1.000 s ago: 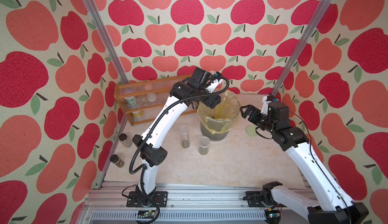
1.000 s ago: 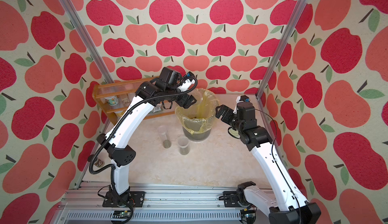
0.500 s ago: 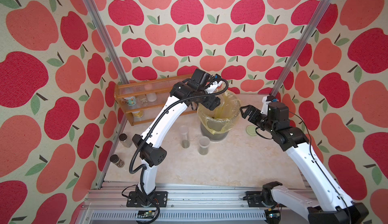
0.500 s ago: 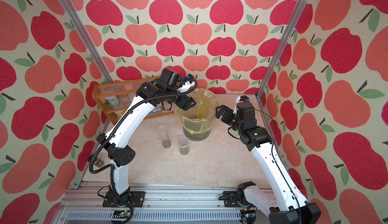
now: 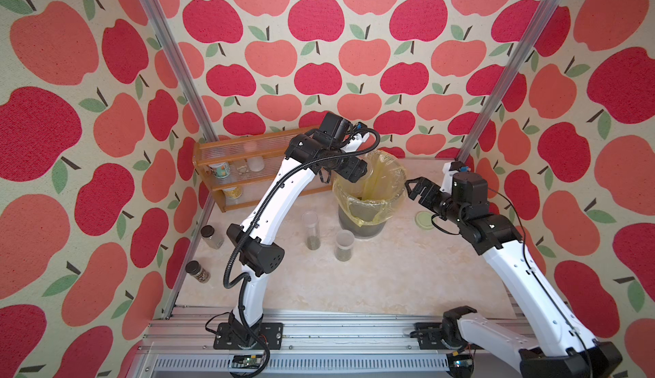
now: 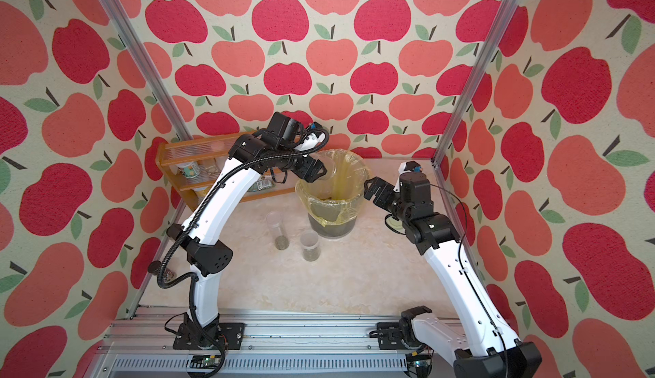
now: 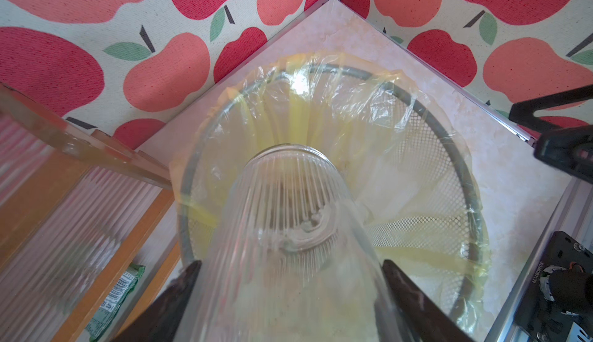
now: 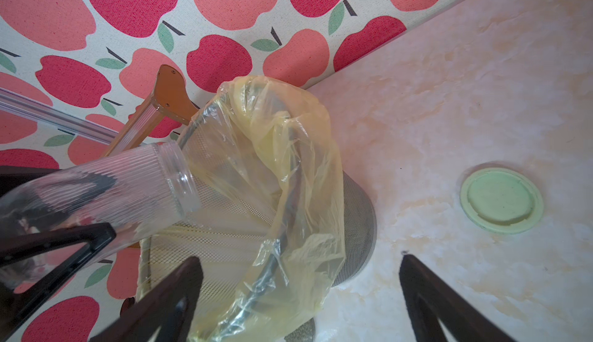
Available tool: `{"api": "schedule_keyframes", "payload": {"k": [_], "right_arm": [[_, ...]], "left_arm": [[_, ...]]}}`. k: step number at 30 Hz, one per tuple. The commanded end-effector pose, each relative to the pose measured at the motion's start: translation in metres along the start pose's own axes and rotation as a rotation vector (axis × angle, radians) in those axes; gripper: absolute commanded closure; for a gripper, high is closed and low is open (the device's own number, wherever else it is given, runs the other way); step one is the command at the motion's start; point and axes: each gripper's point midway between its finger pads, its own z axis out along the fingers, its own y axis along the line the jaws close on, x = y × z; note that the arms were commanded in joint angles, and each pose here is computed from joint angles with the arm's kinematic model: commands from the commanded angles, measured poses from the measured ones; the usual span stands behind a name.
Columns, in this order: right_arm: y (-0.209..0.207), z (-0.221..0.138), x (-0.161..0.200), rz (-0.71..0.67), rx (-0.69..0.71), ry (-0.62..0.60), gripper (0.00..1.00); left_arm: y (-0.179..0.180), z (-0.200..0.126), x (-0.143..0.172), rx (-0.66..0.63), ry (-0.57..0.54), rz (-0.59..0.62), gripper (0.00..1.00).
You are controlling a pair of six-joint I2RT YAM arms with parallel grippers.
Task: Empty moldy mung beans from jars
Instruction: Pour the moldy mung beans from the jar into the trash bin.
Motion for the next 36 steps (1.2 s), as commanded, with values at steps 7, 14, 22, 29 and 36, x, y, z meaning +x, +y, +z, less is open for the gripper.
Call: {"api": "schedule_keyframes", "payload": {"k": [7, 14, 22, 29, 36], "right_arm": [[0.0, 0.001, -0.002, 0.007, -0.004, -0.006, 0.01], [-0.002, 0.004, 0.0, 0.01, -0.001, -0.001, 0.01], [0.006, -0.002, -0.002, 0.018, -0.048, -0.014, 0.01], [0.045, -0.004, -0.007, 0.056, -0.295, -0.052, 0.01], [0.068, -0.003, -0.013, 0.105, -0.429, -0.07, 0.01]], "left_arm": [[-0.005, -0.012, -0.02, 0.022, -0.06, -0.006, 0.39], [-0.011, -0.008, -0.018, -0.026, -0.084, 0.013, 0.38], [0.013, -0.009, -0.028, 0.003, -0.093, -0.044, 0.39], [0.004, -0.041, -0.05, -0.055, -0.303, 0.052, 0.39], [0.008, -0.075, -0.063, -0.024, -0.423, 0.034, 0.41]]}}
